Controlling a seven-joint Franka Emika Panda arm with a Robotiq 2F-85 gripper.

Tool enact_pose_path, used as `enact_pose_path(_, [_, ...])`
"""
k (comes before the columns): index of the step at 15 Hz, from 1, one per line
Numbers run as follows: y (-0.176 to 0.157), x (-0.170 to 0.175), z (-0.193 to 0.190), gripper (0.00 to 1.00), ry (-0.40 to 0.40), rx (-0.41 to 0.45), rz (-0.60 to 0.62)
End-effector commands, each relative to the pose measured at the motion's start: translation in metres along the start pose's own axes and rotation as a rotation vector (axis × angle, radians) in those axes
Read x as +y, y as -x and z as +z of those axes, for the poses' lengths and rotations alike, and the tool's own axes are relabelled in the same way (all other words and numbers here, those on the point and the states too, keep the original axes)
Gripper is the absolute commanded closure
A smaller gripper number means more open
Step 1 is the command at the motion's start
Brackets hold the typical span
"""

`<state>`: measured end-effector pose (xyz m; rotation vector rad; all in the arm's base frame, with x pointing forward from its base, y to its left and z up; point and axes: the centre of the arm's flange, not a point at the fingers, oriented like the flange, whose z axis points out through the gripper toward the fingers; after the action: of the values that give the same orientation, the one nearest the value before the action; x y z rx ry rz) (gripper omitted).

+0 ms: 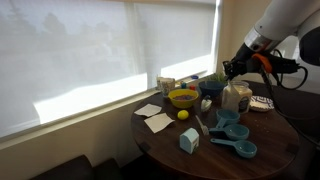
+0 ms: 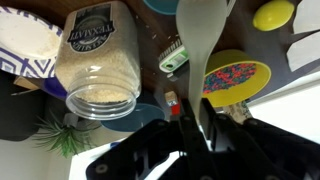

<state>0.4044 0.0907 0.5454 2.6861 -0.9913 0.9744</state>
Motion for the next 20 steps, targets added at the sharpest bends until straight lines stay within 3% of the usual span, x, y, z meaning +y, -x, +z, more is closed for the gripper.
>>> enact_pose_path(1, [0.036,-0.02,0.002,0.97,-0.061,-0.056,-0.058])
enact_pose_path(6, [0.083,-0.045,0.007,0.97,-0.09,-0.125,-0.161])
enact_pose_path(10, [0.111,-0.054,0.017,0.97,-0.066,-0.147,-0.23])
enact_pose_path(20, [0.149,-0.065,0.018,0.97,-0.005,-0.053,-0.375])
